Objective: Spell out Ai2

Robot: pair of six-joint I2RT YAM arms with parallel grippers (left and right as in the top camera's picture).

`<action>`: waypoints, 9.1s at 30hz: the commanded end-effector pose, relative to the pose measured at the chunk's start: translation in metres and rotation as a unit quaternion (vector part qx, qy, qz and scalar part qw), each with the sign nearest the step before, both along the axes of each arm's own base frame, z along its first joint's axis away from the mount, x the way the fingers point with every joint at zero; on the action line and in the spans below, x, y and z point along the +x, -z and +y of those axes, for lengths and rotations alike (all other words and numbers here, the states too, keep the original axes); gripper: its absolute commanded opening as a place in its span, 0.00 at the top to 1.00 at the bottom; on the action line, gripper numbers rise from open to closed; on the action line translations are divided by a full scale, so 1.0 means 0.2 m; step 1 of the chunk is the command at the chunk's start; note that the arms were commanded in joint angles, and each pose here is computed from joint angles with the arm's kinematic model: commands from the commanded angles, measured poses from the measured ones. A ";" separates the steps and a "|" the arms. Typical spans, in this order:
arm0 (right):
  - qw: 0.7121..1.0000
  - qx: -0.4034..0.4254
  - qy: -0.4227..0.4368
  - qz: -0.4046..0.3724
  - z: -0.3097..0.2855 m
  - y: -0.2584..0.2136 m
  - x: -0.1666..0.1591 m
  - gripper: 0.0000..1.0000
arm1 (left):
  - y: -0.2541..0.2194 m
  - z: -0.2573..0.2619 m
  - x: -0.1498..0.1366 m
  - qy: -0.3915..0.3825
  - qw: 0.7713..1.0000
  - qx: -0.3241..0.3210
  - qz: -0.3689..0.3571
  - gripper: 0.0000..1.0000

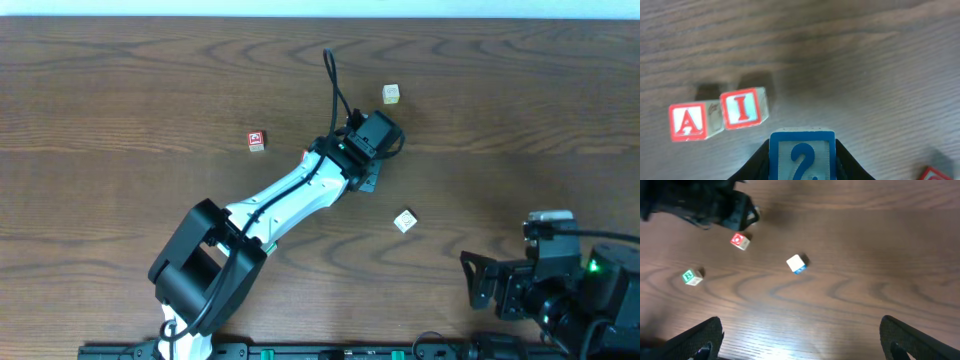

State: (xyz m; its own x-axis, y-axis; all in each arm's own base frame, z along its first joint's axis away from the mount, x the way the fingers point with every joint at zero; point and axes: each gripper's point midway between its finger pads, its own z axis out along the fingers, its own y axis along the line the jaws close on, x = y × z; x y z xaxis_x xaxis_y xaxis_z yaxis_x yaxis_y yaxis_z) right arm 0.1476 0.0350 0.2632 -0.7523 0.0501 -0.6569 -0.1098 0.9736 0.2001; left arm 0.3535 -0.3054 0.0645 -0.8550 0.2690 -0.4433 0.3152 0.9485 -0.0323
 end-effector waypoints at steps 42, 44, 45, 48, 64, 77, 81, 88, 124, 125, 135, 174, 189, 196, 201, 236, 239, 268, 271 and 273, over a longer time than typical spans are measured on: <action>0.999 0.009 -0.039 -0.023 0.06 -0.05 -0.01 0.01 | 0.28 0.02 0.16 -0.023 0.999 0.034 -0.033 0.94; 0.999 0.009 -0.039 -0.023 0.06 -0.05 -0.01 0.01 | 0.28 0.02 0.17 -0.024 0.999 0.035 -0.033 0.94; 0.999 0.009 -0.039 -0.023 0.06 -0.05 -0.01 0.01 | 0.28 0.03 0.17 -0.025 0.999 0.035 -0.033 0.94; 0.999 0.009 -0.039 -0.023 0.06 -0.05 -0.01 0.01 | 0.28 0.03 0.17 -0.028 0.998 0.034 -0.033 0.94; 0.999 0.008 -0.039 -0.030 0.06 -0.06 0.00 0.01 | 0.28 0.03 0.17 -0.028 0.999 0.034 -0.032 0.62; 0.999 0.007 -0.039 -0.037 0.06 -0.07 0.01 0.01 | 0.25 0.01 0.22 -0.034 0.998 0.022 -0.057 0.60; 0.999 0.008 -0.039 -0.036 0.06 -0.07 0.01 0.01 | 0.20 0.03 0.31 -0.055 0.993 0.025 -0.099 0.61; 0.998 0.006 -0.039 -0.044 0.06 -0.09 0.03 0.01 | -0.08 0.03 0.51 -0.084 0.981 0.026 -0.174 0.55; 0.912 0.347 -0.111 0.191 0.54 0.93 1.11 0.99 | 0.03 0.79 0.34 -0.185 0.938 -0.246 0.156 0.94; 0.912 0.344 -0.108 0.194 0.54 0.95 1.11 0.99 | 0.04 0.78 0.33 -0.191 0.939 -0.239 0.157 0.94; 0.926 0.306 -0.068 0.210 0.51 1.06 1.13 0.98 | 0.14 0.66 0.32 -0.229 0.938 -0.208 0.156 0.94; 0.922 0.286 -0.049 0.255 0.69 1.21 1.09 0.98 | 0.36 0.61 0.26 -0.270 0.913 -0.211 0.222 0.94; 0.919 0.296 -0.026 0.257 0.72 1.25 1.13 0.98 | 0.36 0.60 0.28 -0.267 0.914 -0.217 0.216 0.94; 0.918 0.297 -0.028 0.260 0.75 1.27 1.16 0.98 | 0.35 0.59 0.27 -0.266 0.912 -0.223 0.220 0.94; 0.918 0.297 -0.031 0.261 0.77 1.28 1.17 0.98 | 0.35 0.58 0.27 -0.268 0.910 -0.227 0.223 0.94; 0.915 0.308 -0.060 0.255 0.85 1.23 1.16 0.98 | 0.33 0.48 0.24 -0.281 0.895 -0.247 0.241 0.94; 0.915 0.308 -0.059 0.255 0.85 1.23 1.17 0.99 | 0.35 0.52 0.24 -0.300 0.895 -0.230 0.238 0.94; 0.916 0.313 -0.067 0.243 0.86 1.21 1.19 0.98 | 0.38 0.54 0.17 -0.341 0.877 -0.213 0.263 0.94; 0.916 0.314 -0.068 0.242 0.86 1.21 1.19 0.98 | 0.38 0.53 0.17 -0.341 0.877 -0.213 0.264 0.94; 0.916 0.314 -0.068 0.242 0.86 1.21 1.19 0.98 | 0.38 0.52 0.16 -0.340 0.877 -0.213 0.265 0.94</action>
